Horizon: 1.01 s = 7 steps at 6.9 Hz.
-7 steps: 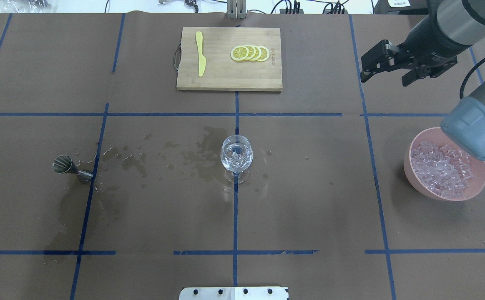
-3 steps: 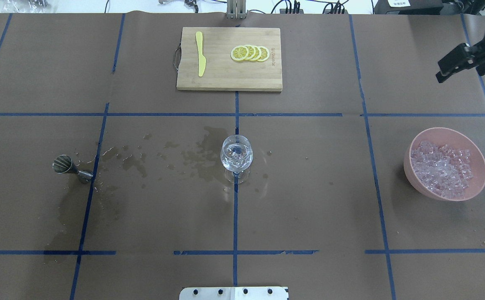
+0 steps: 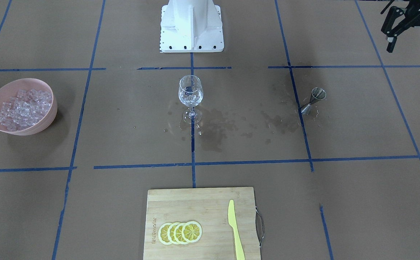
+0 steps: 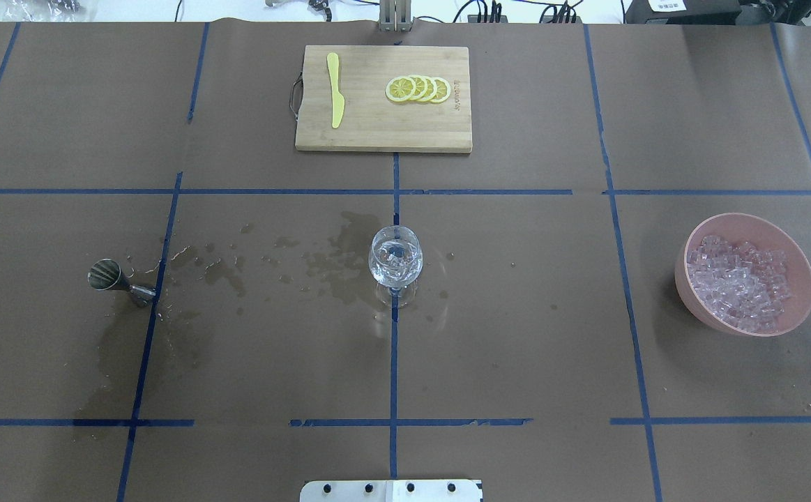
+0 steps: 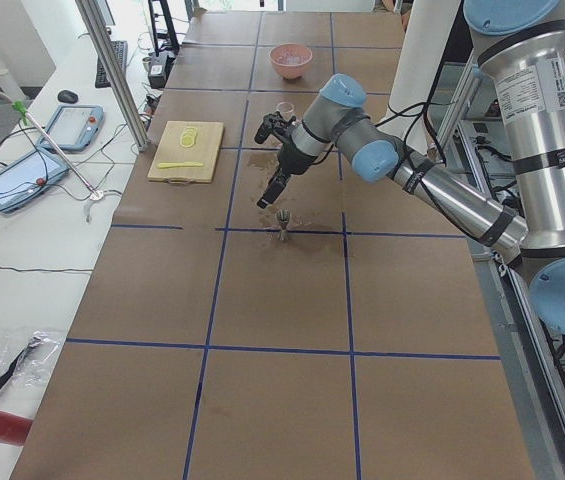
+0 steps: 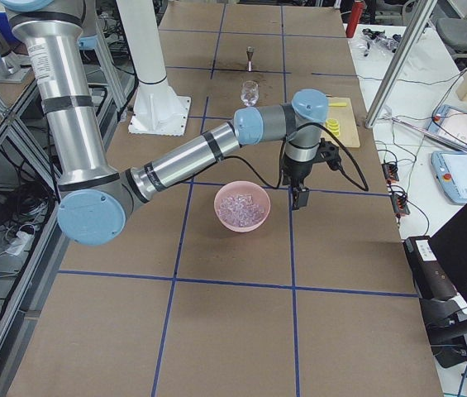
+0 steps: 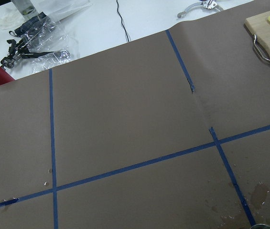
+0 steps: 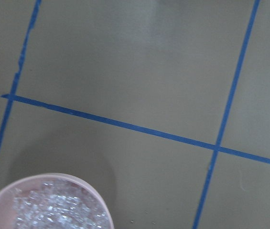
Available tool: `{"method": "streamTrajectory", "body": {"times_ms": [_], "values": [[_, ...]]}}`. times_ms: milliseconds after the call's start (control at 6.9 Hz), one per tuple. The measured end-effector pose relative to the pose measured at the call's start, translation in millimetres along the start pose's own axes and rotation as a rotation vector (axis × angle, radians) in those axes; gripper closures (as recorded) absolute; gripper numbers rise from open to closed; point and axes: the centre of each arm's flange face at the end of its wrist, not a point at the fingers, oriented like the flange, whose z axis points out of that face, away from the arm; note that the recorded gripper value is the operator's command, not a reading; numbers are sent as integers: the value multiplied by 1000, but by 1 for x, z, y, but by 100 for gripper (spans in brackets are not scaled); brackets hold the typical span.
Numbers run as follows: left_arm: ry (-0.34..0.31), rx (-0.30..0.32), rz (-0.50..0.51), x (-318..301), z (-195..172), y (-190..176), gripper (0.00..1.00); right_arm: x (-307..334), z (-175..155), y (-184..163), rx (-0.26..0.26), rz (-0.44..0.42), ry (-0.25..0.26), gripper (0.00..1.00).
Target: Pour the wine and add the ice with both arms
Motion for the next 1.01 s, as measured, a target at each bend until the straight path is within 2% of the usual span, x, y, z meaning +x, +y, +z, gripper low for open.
{"method": "streamTrajectory", "body": {"times_ms": [435, 1014], "values": [[3, -12, -1, -1, 3, 1, 0, 96, 22, 42, -51, 11, 0, 0], [18, -34, -1, 0, 7, 4, 0, 137, 46, 84, -98, 90, -11, 0]]}}
